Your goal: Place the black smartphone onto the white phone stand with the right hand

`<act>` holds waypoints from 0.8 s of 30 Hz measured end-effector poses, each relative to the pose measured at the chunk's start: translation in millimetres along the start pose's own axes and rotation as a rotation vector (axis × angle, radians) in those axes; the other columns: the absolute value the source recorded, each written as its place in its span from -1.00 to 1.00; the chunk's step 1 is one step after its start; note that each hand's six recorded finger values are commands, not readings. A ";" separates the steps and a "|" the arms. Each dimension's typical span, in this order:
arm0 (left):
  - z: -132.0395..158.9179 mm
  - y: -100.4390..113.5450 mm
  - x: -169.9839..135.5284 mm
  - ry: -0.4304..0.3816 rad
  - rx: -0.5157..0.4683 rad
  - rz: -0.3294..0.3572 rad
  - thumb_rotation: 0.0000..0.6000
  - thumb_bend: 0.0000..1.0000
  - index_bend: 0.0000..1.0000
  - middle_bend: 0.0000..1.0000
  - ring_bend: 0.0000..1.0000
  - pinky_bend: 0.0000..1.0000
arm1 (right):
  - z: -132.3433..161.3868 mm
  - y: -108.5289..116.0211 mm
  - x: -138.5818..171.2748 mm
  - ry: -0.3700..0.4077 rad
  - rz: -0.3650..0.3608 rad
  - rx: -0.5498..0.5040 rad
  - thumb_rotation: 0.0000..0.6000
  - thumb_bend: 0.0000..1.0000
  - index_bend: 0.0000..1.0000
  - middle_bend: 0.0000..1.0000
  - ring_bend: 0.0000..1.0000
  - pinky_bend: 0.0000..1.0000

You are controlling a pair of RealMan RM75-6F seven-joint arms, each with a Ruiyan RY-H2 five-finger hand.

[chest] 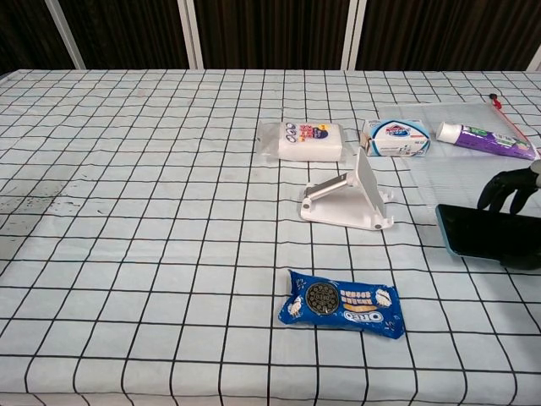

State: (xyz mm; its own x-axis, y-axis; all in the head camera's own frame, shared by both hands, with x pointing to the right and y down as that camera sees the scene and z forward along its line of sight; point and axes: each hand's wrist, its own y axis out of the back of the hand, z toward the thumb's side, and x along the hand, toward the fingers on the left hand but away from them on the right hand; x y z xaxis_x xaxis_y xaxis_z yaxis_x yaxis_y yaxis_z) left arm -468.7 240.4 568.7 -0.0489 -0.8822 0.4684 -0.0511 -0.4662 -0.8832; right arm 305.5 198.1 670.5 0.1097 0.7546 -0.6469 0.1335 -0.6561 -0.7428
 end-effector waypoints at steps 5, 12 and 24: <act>0.0 -0.2 0.1 0.001 -0.001 -0.001 1.00 -1.00 -1.00 -1.00 -1.00 -1.00 | 0.4 13.6 -4.1 -0.005 -0.039 -0.102 1.00 -0.30 0.12 0.17 0.03 0.09; -0.1 -0.2 0.4 0.003 -0.004 0.000 1.00 -1.00 -1.00 -1.00 -1.00 -1.00 | 8.5 34.3 -12.7 -0.002 -0.086 -0.345 1.00 -0.30 0.12 0.16 0.02 0.09; 0.2 -0.9 0.9 0.004 -0.012 -0.004 1.00 -1.00 -1.00 -1.00 -1.00 -1.00 | 47.0 47.5 -25.9 0.087 -0.104 -0.816 1.00 -0.30 0.12 0.16 -0.01 0.08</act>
State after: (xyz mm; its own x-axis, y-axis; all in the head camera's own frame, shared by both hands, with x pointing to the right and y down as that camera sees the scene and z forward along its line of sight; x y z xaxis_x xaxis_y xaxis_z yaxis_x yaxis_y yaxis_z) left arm -468.5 240.1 569.9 -0.0530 -0.8799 0.4721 -0.0634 -0.4689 -0.8810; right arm 262.7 147.2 643.9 0.1286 0.8311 -0.5410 0.8165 -0.3984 -0.4179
